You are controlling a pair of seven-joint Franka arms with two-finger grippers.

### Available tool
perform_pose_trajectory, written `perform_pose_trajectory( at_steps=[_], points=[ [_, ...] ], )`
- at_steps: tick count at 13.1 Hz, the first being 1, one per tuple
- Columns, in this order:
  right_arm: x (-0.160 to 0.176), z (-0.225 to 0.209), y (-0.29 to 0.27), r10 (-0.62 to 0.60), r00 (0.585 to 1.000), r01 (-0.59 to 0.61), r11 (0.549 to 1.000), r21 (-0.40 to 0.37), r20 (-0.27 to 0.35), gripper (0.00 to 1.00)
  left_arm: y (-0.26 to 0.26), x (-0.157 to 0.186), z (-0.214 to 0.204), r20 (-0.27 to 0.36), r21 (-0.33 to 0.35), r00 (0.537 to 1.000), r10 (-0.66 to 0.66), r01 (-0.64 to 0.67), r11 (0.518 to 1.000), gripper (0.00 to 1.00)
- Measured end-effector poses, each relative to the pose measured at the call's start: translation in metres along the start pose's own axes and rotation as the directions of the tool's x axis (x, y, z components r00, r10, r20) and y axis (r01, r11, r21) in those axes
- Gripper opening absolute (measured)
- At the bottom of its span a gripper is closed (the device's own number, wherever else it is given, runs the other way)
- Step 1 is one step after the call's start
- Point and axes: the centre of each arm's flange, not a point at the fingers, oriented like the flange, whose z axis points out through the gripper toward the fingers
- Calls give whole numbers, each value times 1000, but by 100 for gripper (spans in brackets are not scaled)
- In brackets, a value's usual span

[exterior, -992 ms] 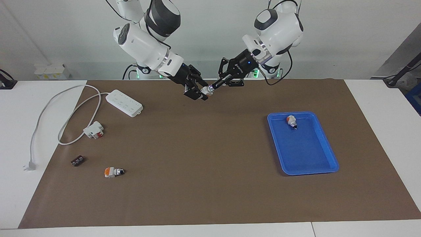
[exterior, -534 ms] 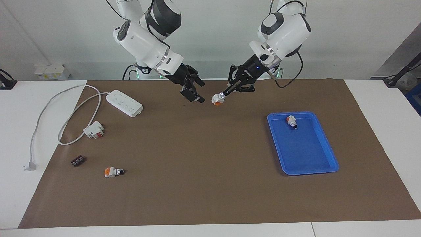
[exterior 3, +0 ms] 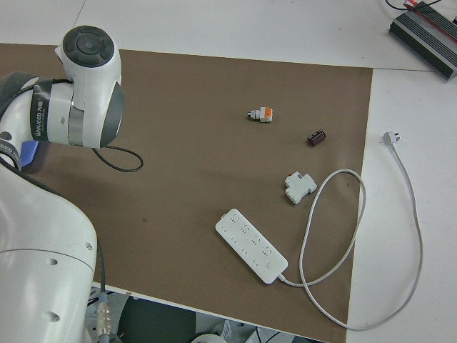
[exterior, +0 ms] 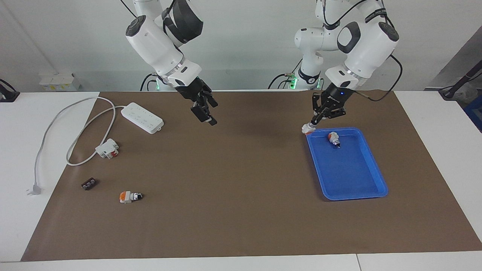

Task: Turn and place switch with both arms
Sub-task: 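Lower the switch into the blue tray with the left gripper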

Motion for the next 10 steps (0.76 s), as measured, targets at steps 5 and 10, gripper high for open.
perform_pose_trajectory(
  at_steps=[5, 10],
  points=[
    [-41, -49, 25, 142, 968, -142, 990, -16, 208, 100, -60, -36, 6, 131, 155, 990, -51, 31, 987, 10],
    [-55, -72, 40, 527, 796, -505, 850, -151, 298, 100, -84, -54, 48, 190, 208, 966, -177, 137, 969, 10]
  ],
)
